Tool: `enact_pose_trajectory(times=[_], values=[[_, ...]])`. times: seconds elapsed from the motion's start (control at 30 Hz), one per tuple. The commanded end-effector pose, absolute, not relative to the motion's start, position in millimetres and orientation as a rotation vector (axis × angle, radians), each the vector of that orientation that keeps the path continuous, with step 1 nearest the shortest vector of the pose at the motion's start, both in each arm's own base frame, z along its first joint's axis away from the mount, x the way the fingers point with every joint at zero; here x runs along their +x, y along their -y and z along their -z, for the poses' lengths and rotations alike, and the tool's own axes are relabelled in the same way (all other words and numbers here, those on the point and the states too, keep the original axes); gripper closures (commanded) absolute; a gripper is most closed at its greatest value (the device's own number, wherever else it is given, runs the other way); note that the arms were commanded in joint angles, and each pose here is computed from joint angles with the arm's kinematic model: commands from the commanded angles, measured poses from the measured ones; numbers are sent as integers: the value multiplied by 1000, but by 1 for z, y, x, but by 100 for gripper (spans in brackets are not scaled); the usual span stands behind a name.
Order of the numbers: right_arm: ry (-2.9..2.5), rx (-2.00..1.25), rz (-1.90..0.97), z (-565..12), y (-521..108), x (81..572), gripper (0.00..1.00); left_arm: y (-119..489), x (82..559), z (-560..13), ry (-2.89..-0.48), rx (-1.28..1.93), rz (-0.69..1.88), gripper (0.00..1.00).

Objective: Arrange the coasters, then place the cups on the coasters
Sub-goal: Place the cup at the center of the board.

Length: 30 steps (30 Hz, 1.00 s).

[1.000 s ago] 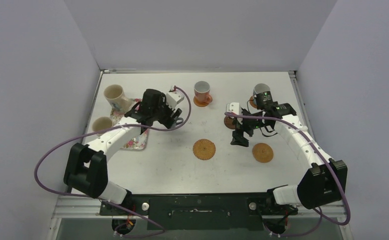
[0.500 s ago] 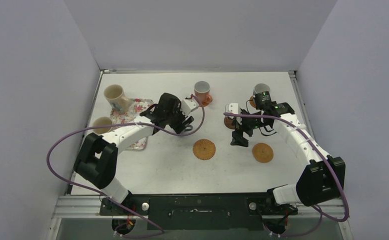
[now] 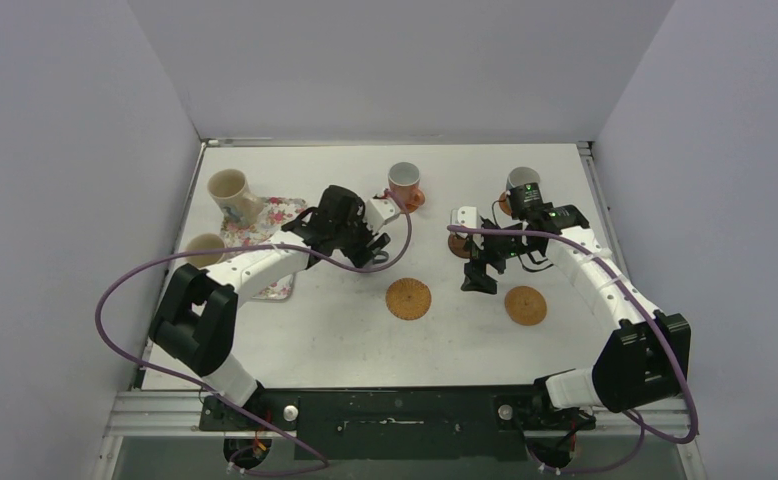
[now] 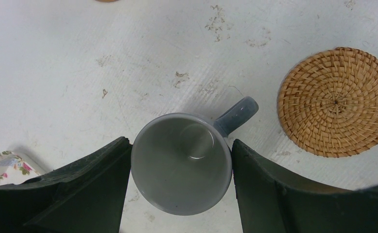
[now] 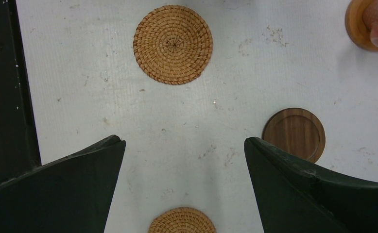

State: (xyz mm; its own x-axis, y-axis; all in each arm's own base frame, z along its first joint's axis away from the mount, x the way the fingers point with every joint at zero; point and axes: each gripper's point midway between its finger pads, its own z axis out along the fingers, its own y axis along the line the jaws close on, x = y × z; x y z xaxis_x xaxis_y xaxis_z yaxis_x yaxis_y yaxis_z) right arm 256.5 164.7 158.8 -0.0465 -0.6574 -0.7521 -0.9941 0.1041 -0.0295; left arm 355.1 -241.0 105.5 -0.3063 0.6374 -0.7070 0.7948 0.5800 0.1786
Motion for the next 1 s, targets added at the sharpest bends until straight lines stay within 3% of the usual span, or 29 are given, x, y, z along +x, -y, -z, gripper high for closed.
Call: enact_pose_trajectory(times=[0.0,0.43,0.77,0.97], values=[[-1715,-1623,-736,-163,-170,255,0,258,365,-126,-1952,1135,307,82],[-1717,-1627,-737,-162,-169,255,0,259,361,-111,-1977,1156,326,78],[-1716,-1630,-738,-161,-169,255,0,259,360,-111,-1973,1169,321,34],[-1719,-1630,-735,-162,-169,255,0,257,360,-117,-1960,1162,313,12]])
